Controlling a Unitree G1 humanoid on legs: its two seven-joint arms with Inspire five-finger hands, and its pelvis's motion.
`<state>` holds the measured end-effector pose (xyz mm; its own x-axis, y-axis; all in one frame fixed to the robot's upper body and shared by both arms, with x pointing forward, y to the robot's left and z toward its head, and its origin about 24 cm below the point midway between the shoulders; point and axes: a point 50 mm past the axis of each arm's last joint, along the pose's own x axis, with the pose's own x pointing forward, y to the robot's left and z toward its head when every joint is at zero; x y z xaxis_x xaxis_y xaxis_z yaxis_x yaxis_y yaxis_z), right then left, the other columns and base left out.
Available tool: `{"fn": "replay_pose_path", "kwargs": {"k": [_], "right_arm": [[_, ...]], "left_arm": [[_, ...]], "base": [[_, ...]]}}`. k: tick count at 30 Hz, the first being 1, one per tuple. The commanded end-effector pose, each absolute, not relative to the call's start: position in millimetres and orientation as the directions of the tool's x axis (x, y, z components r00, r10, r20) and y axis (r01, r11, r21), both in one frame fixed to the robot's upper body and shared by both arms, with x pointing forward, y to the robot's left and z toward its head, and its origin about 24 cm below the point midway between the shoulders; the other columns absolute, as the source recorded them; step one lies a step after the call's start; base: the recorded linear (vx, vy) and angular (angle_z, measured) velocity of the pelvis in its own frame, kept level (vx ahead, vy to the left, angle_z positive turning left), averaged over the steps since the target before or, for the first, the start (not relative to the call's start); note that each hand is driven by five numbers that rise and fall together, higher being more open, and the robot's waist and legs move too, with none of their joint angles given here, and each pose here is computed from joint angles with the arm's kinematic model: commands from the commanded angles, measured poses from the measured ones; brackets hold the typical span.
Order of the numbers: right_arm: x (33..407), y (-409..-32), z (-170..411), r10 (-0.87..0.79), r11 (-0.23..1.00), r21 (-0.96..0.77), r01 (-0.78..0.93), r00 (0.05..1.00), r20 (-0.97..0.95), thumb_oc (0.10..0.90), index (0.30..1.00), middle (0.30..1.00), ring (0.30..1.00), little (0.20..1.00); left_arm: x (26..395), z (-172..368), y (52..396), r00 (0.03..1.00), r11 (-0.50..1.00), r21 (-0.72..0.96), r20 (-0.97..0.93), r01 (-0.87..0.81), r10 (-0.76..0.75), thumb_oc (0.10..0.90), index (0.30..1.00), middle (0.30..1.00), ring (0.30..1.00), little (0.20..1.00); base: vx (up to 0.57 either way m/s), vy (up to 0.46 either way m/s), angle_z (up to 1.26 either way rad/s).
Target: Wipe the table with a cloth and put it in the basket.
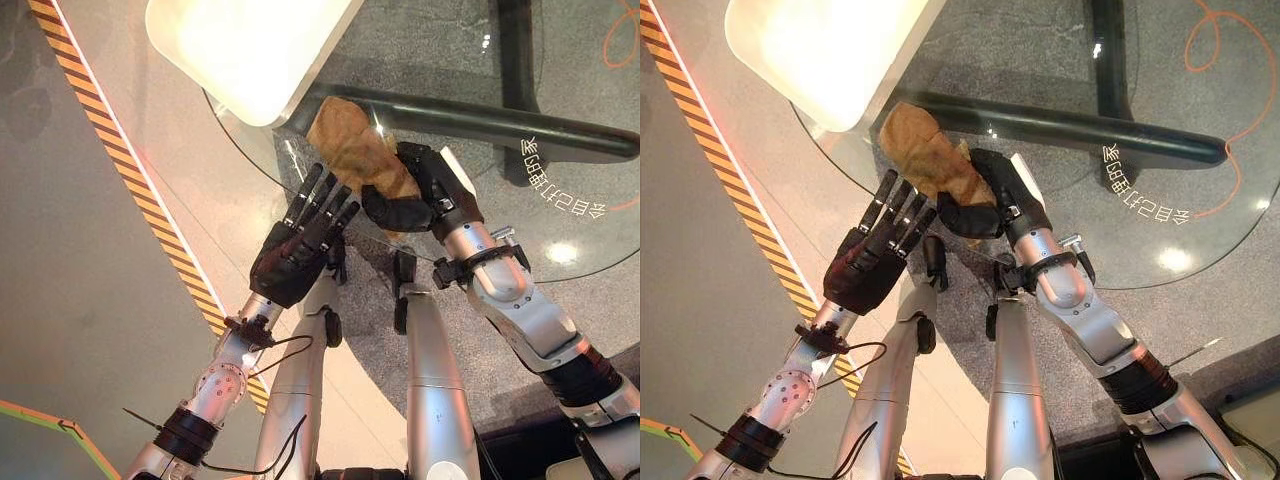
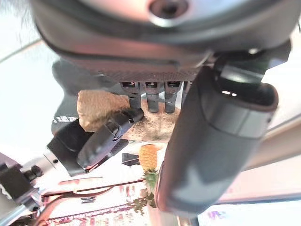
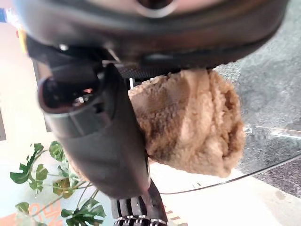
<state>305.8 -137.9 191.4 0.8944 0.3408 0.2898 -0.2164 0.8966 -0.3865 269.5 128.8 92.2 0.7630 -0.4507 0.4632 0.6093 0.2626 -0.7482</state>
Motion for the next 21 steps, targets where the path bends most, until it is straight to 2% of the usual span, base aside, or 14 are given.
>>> {"fn": "replay_pose_path", "kwargs": {"k": [1,6,21], "right_arm": [[277,-93,228,0.574,0.804,-0.454,-0.383,0.699,0.426,0.100,0.300,0.300,0.300,0.200],[277,-87,223,0.613,0.775,-0.470,-0.423,0.684,0.396,0.100,0.300,0.300,0.300,0.200],[267,-82,249,0.546,0.837,-0.411,-0.361,0.604,0.580,0.100,0.300,0.300,0.300,0.200]], "left_arm": [[257,132,106,0.580,0.070,-0.625,0.670,0.777,-0.463,0.800,0.900,0.900,0.900,0.900],[260,133,106,0.598,0.095,-0.637,0.648,0.765,-0.471,0.800,0.900,0.900,0.900,0.900],[267,123,104,0.681,0.123,-0.721,0.565,0.682,-0.465,0.800,0.900,0.900,0.900,0.900]], "base": [[0.00,0.000,0.00],[0.00,0.000,0.00],[0.00,0.000,0.00]]}}
